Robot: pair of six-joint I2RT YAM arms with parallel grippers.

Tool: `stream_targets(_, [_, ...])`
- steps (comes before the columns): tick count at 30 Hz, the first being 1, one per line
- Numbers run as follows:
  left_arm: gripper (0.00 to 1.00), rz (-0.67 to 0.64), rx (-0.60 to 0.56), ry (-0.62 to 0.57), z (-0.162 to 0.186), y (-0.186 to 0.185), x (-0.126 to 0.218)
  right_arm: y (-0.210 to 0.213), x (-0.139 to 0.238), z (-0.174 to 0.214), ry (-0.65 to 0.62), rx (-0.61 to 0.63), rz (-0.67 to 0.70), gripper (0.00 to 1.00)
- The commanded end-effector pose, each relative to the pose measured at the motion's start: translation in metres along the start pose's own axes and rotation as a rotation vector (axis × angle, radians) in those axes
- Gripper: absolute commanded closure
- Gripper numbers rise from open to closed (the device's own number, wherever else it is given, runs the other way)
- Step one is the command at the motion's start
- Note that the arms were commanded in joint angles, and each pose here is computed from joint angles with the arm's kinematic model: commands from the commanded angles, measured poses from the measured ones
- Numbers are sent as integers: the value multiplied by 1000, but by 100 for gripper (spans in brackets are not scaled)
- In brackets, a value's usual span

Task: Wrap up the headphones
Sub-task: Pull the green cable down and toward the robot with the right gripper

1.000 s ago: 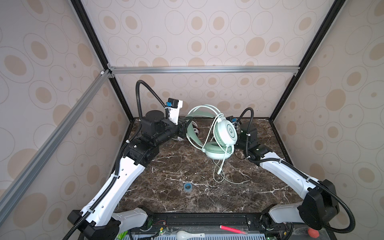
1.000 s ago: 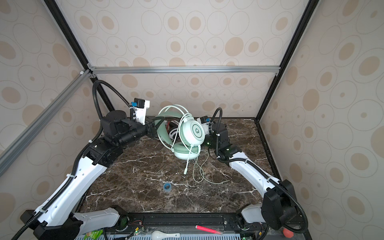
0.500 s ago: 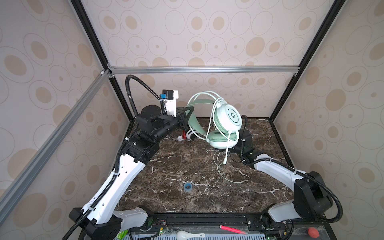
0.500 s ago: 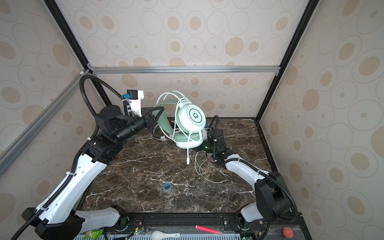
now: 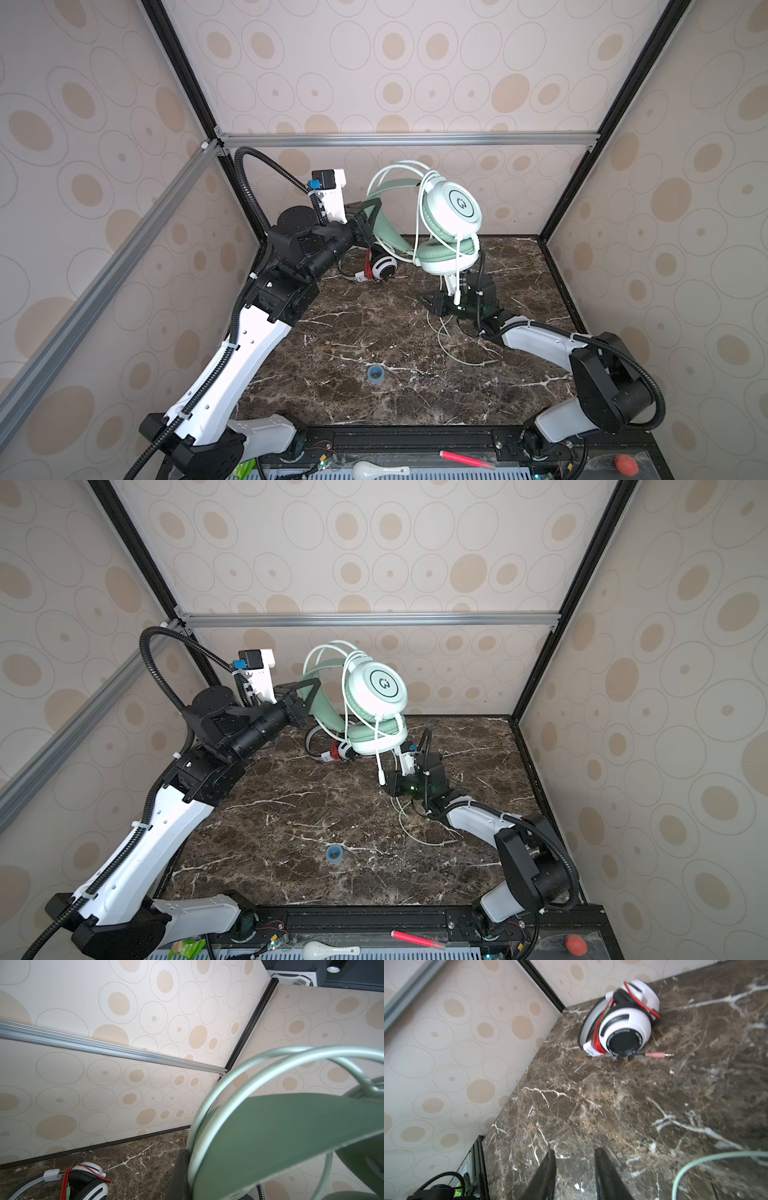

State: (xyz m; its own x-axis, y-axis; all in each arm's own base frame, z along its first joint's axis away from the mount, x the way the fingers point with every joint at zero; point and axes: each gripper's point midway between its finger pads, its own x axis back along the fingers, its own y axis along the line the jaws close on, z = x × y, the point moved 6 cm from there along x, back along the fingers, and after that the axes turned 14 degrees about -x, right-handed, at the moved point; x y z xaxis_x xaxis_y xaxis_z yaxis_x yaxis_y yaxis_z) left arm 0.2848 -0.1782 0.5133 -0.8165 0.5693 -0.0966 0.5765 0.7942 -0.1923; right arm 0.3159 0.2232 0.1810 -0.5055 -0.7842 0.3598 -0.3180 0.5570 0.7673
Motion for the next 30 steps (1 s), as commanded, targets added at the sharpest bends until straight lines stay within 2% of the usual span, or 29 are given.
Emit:
stream_targets(1, [100,-9,60,-187,-48,-4,10,-9,0,9,6,-40,-9,68])
stream_targets(4, [100,-46,71,-188,-48,1,5,-12,1,15,8,-49,-1,71])
stream_targets(11, [100,-160,142,-214,-45,26,-1,-13,5,30,39,-35,47,96])
stream_targets(13, [100,-198,153,-221,-46,33,-4,-12,8,35,52,-13,79,100])
stream_targets(20, [100,-433,161,-206,-39,69,-11,1,25,56,113,98,177,100])
stream_targets(30, [100,-669,52,-110,-6,108,-30,50,54,96,276,360,215,100])
